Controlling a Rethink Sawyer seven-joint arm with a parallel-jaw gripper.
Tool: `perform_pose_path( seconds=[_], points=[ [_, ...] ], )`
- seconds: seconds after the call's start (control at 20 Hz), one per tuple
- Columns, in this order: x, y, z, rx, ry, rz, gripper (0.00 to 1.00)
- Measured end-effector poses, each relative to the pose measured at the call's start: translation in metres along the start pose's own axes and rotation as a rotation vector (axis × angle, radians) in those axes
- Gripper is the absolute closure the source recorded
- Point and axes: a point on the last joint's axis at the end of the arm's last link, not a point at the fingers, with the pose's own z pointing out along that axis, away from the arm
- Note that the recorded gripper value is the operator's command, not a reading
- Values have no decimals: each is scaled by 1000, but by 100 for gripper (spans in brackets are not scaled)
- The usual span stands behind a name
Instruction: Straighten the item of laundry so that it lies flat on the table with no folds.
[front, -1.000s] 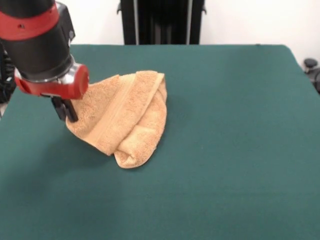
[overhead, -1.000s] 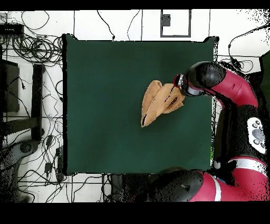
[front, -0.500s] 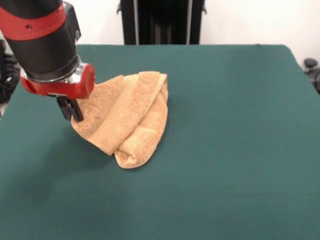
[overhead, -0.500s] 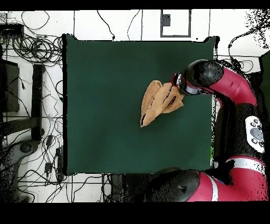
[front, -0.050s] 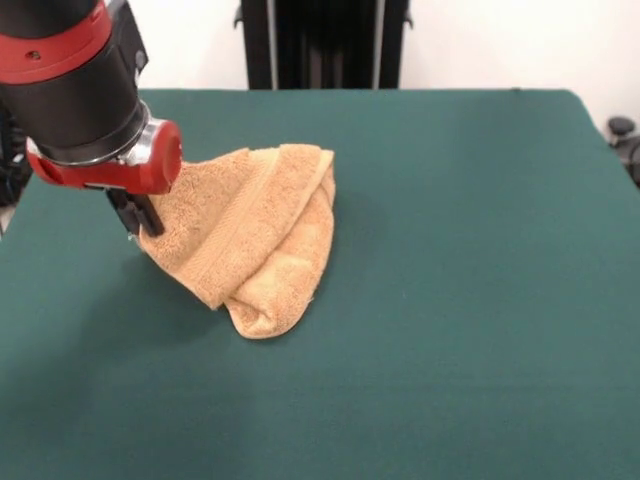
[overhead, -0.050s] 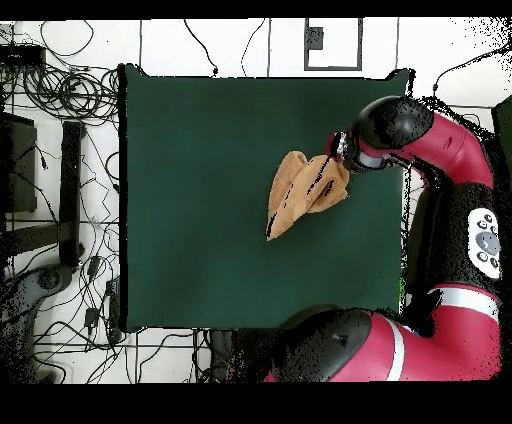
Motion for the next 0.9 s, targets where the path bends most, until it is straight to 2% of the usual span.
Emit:
perform_pose_path(
  seconds=[0.2, 0.7, 0.9],
  points=[
    [-6, 0, 2, -9, 50, 0, 100],
    [-13, 0, 7, -11, 63, -1, 100],
    [-5, 15, -5, -6, 73, -14, 100]
  ],
)
